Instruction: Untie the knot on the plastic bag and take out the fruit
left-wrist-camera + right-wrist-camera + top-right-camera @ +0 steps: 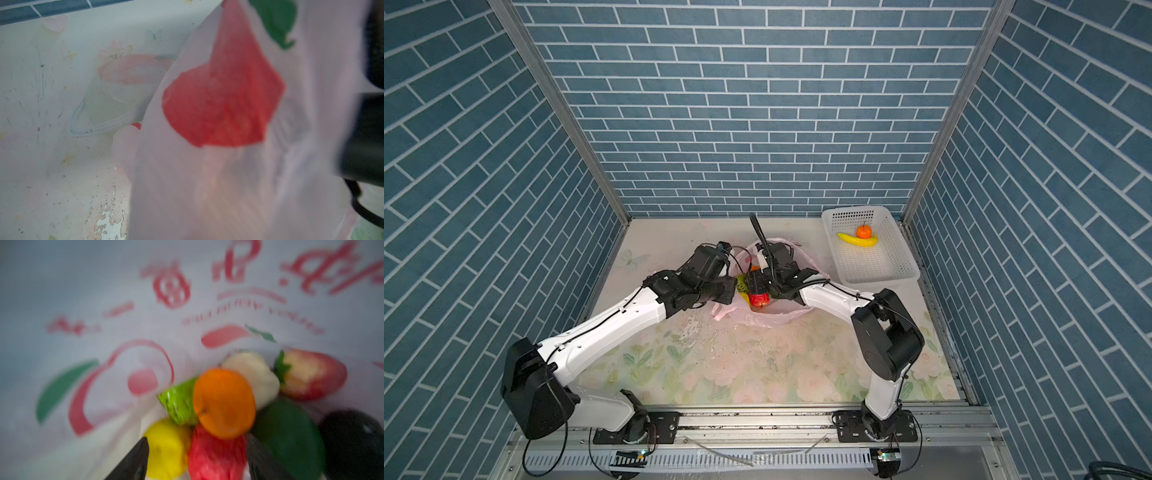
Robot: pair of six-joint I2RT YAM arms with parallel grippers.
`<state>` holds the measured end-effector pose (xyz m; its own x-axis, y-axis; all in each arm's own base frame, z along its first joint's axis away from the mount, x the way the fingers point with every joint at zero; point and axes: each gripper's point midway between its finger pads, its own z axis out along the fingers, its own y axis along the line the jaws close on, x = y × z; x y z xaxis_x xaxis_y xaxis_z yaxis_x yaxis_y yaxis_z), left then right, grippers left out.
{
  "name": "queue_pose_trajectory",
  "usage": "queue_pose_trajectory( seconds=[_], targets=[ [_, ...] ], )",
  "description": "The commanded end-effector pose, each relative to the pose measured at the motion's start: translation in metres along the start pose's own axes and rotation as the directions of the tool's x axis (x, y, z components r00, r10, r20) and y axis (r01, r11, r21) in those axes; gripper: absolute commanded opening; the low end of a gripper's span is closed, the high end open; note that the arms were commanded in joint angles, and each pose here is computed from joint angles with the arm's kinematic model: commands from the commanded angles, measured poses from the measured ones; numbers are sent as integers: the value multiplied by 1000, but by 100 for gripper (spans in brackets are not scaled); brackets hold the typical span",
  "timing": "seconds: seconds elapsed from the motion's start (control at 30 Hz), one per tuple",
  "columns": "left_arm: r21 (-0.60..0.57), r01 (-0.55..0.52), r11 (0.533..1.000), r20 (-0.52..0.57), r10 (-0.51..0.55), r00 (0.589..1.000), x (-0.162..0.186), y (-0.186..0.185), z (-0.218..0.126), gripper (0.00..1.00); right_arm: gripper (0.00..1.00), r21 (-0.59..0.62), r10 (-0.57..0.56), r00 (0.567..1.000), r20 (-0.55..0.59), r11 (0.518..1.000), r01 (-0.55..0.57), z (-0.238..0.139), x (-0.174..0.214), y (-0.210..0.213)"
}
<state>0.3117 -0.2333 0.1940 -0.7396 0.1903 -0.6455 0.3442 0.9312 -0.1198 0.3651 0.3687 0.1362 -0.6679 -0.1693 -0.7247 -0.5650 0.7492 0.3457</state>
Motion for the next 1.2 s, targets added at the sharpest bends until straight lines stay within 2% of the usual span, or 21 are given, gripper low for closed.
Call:
queue_pose_trajectory(
  seconds=[0.0,0.13,0.3,0.4,0.63,0.8,0.9,1.0,1.17],
  targets=[
    [-2,-27,1000,-1,27,1000,5,0,-1,0,73,-113,95,987,130,990,-80,19,-43,16],
    [-30,-15,999,0,15,1000,11,8,-4,0,73,-207,61,998,11,977,-57,16,-27,36],
    [-61,-9,998,7,10,1000,10,13,-4,0,72,-298,11,986,-165,953,-60,-16,35,48],
    [-67,-1,998,25,3,1000,6,14,-4,0,72,-393,-36,971,-238,917,-62,-34,63,62],
    [-77,12,997,60,-7,998,-6,14,-5,0,73,-529,-195,896,-399,847,-51,-57,125,84],
    [-65,23,998,53,-20,998,-3,12,-5,0,73,-566,-322,823,-468,825,1,-67,166,84],
    [-42,23,999,31,-22,999,4,10,-5,0,73,-553,-329,807,-490,833,5,-63,179,86],
    [-21,17,1000,-16,-18,1000,22,7,-3,0,73,-503,-280,810,-515,864,-21,-56,185,78],
    [-33,-20,999,-55,18,998,55,6,-9,0,73,-365,-122,898,-423,930,-45,-51,152,57]
  ],
)
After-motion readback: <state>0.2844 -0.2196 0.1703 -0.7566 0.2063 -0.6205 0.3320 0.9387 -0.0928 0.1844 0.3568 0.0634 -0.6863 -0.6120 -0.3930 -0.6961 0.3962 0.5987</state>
